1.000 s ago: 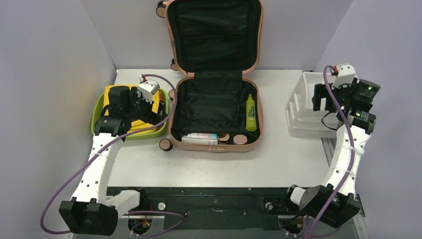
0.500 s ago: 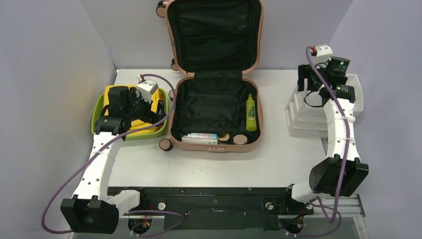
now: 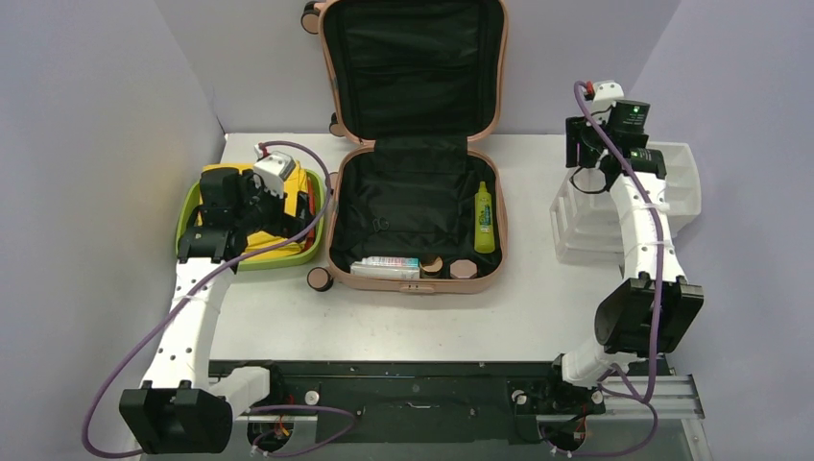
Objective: Open, take out, and arrange the luggage
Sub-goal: Move the storage box to the corner of the board.
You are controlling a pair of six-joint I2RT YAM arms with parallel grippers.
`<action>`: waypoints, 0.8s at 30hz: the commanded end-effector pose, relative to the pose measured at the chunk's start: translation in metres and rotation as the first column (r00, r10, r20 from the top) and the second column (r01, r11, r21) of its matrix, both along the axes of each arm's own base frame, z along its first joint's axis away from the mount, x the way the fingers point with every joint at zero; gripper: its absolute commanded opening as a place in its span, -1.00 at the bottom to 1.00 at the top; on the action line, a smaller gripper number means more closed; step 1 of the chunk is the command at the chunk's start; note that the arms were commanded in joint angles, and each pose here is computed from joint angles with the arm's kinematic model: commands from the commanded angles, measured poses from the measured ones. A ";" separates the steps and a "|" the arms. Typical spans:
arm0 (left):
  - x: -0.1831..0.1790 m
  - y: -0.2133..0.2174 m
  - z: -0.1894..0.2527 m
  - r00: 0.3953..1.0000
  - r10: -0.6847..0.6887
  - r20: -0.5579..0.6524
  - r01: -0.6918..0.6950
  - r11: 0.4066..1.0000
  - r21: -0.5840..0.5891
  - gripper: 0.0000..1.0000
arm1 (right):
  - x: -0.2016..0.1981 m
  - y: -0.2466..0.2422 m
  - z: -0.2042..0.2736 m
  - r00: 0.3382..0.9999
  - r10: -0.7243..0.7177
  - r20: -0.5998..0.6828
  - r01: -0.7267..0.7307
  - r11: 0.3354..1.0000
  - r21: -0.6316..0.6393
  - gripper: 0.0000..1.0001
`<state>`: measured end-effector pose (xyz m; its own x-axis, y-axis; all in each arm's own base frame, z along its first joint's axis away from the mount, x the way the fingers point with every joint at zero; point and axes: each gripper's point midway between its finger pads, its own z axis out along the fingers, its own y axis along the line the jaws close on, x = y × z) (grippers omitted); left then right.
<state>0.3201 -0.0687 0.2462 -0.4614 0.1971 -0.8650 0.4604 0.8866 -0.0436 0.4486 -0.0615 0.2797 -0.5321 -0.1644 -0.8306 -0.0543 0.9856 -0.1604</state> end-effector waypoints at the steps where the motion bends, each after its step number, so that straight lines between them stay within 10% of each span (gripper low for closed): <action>1: 0.005 0.007 0.019 0.998 0.024 0.062 -0.021 0.999 -0.042 0.93 | 0.013 -0.005 0.011 0.997 -0.063 0.041 0.064 0.998 -0.011 0.15; 6: 0.005 0.012 0.021 0.998 0.035 0.055 -0.031 0.997 -0.072 0.93 | 0.018 -0.006 0.003 0.996 -0.087 0.023 0.088 0.996 -0.025 0.01; 17: 0.005 0.017 0.019 0.998 0.043 0.038 -0.039 0.994 -0.104 0.93 | 0.030 -0.008 -0.014 0.994 -0.105 -0.027 0.104 0.994 -0.033 -1.00; 24: 0.007 0.019 0.016 0.998 0.052 0.019 -0.049 0.991 -0.124 0.93 | 0.053 0.019 -0.002 0.999 -0.031 0.009 0.031 0.999 -0.009 -1.00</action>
